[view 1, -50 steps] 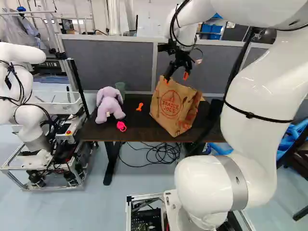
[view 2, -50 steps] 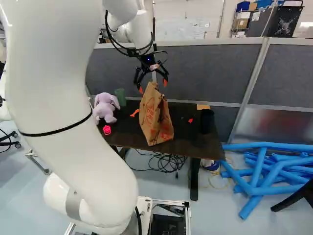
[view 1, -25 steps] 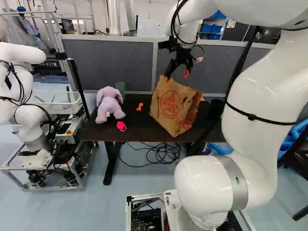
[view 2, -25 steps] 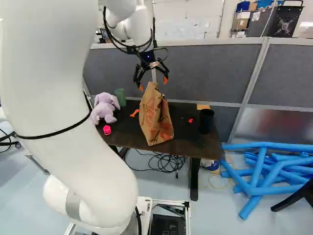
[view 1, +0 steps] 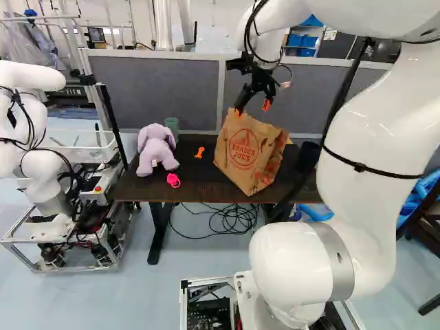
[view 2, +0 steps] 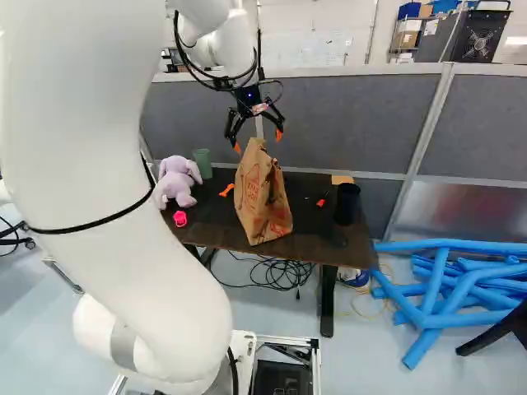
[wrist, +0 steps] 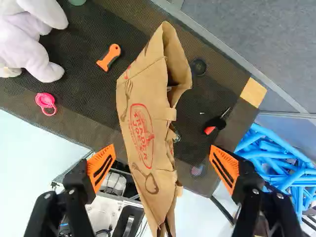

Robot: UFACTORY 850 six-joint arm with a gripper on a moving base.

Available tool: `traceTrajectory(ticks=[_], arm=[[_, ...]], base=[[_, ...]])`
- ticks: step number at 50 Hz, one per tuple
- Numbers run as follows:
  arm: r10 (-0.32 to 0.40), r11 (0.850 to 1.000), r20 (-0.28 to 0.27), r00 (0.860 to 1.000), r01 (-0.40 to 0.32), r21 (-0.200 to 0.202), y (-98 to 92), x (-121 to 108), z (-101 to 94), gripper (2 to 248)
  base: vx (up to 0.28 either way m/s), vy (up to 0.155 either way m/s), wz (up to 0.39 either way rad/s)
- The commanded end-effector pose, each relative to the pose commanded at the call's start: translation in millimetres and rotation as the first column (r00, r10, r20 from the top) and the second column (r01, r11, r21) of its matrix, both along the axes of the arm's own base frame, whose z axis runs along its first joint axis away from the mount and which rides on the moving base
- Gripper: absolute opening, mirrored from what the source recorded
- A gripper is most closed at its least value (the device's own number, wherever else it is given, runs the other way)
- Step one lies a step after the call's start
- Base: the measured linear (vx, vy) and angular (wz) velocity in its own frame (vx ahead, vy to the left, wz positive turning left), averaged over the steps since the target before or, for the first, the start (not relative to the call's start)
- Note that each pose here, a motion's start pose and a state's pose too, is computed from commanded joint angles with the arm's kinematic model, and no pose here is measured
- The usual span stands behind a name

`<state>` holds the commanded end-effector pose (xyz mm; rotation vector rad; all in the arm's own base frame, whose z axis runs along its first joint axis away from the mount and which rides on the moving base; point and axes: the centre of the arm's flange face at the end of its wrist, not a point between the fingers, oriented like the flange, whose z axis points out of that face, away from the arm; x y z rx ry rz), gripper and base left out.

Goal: Pick up the bag on the ground and place it on the table

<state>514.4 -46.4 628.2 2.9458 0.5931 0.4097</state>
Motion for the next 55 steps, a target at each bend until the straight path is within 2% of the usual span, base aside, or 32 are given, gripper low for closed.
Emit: traceTrajectory(ticks=[21, 55], arm=[[0.000, 1.000, 0.000, 1.000, 0.000, 0.000, 0.0, 0.0, 0.0, 247], [0.000, 1.000, 0.000, 1.000, 0.000, 0.000, 0.0, 0.0, 0.0, 247]], base=[[-0.065, -0.001, 0.000], [-0.114, -0.002, -0.001]])
